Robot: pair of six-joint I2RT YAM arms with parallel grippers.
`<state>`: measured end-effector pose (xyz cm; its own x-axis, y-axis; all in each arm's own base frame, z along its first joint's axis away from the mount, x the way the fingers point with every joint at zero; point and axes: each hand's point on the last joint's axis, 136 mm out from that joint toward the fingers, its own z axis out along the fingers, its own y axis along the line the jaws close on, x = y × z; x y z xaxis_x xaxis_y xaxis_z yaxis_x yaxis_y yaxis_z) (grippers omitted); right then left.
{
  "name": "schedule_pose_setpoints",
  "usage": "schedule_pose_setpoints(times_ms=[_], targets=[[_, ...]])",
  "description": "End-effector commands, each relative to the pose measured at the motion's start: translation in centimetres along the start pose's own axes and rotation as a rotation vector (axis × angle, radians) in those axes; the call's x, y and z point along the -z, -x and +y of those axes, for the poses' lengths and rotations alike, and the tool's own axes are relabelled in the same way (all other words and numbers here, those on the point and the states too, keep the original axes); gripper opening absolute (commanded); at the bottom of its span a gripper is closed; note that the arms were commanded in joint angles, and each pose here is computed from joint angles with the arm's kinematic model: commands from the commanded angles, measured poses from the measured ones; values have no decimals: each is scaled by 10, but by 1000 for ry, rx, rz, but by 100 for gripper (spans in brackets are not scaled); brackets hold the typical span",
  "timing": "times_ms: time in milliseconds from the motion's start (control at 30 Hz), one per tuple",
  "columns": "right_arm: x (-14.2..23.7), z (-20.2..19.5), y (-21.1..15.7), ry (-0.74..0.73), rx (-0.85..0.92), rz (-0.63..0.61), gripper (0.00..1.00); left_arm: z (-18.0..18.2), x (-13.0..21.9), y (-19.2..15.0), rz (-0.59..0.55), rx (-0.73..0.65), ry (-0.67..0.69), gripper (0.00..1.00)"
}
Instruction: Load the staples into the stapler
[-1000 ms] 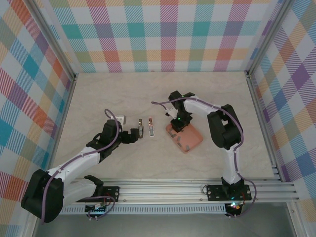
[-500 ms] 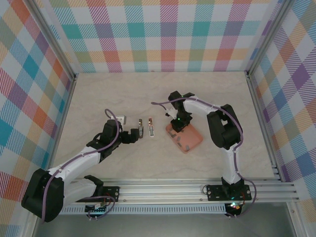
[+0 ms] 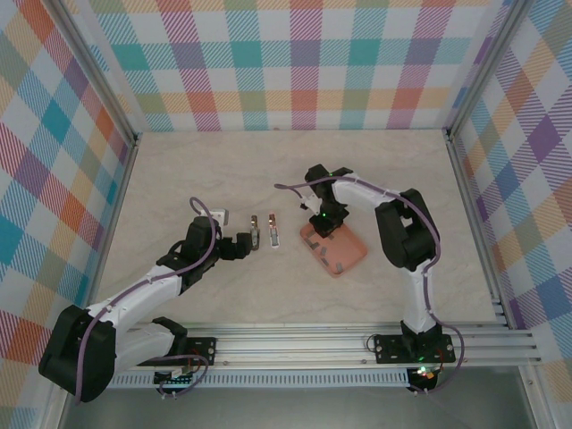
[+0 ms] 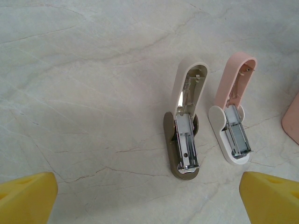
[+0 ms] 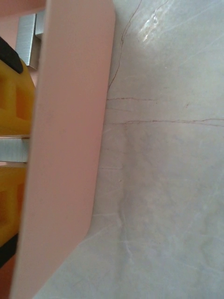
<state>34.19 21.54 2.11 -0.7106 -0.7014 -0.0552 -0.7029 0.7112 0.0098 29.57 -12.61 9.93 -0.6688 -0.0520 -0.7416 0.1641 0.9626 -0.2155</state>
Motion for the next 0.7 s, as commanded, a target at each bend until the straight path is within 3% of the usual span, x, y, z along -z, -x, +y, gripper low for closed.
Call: schedule_pose_setpoints(times_ms=[0,433,667], targets=[[14,8,-2,18,-49,-36,20,-1,3,13,-32,-5,1,100],[66,12,14,-12,-358,-312,20,16,-5,-5,-34,128,65,100],[85,47,37,-93,-417,-399,20,40,-9,-11,-25,242,205,100]])
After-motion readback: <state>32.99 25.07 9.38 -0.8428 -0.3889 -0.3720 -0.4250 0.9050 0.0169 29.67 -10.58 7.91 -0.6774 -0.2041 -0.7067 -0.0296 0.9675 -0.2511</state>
